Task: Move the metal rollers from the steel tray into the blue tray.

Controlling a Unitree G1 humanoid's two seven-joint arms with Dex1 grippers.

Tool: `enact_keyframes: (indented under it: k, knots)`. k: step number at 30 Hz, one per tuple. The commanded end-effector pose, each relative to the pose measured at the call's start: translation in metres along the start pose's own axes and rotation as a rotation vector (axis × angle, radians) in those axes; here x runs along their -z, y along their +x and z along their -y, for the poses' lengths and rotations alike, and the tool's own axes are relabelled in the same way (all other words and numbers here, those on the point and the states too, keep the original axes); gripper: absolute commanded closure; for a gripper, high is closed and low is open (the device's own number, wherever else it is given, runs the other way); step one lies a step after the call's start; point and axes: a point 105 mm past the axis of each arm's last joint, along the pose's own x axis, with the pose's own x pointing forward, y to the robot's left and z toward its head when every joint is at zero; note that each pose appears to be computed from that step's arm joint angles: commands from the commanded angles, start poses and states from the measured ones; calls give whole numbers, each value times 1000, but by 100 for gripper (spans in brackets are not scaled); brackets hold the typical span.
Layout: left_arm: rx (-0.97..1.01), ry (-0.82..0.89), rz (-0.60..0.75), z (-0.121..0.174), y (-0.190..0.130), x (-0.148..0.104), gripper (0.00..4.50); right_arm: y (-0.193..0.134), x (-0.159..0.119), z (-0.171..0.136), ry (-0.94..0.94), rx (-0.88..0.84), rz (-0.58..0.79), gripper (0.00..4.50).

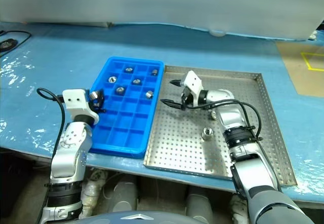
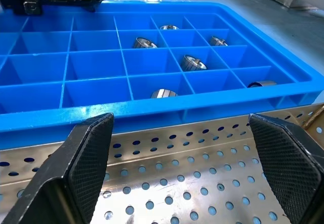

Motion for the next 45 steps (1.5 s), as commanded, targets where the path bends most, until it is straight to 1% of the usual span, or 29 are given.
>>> enact_keyframes:
  k: [1,3,4,5,7,9,10,11,14,16,18,20,24,27,30,32,34,38,41,45]
  knots:
    - [-7,-9,-11,1,-1,0,101,-3,-11,4,-50,22,30,0]
    - [5,-22,-8,3,1,-1,28,-3,-11,5,-53,26,30,0]
    - [21,-27,0,6,2,-4,2,-4,-12,6,-54,32,31,0]
    - [32,-29,6,7,4,-5,2,-4,-12,7,-54,35,33,0]
    - [165,-72,60,27,12,-20,2,-11,-11,10,-53,63,27,0]
    - [288,-96,88,45,18,-29,2,-19,-9,11,-54,86,15,0]
    - [320,-101,92,49,19,-30,2,-21,-8,11,-55,92,11,0]
    - [382,-101,100,58,21,-33,2,-25,-8,12,-53,106,8,0]
    - [643,-106,105,100,28,-39,2,-50,-2,13,-48,181,-26,0]
    - [767,-107,85,120,32,-38,2,-64,0,12,-43,225,-44,0]
    - [892,-78,41,141,34,-31,2,-79,2,10,-34,273,-63,0]
    - [958,-48,29,154,37,-28,2,-89,4,8,-27,307,-82,0]
    - [1142,-19,-8,197,40,-29,2,-120,9,-3,-9,401,-132,0]
    - [1202,35,-51,212,43,-22,2,-134,8,-11,3,460,-149,0]
    - [1250,98,-60,222,43,-18,2,-143,9,-19,16,507,-164,0]
    - [1272,95,-71,230,43,-18,2,-148,10,-24,24,533,-175,0]
    - [1296,101,-89,234,41,-16,2,-151,10,-26,28,551,-180,0]
    - [1325,187,-153,234,36,2,2,-157,11,-31,38,584,-190,0]
    - [1323,253,-181,230,35,15,60,-156,11,-33,42,584,-190,0]
    - [1302,291,-172,228,36,20,198,-151,8,-31,40,574,-179,0]
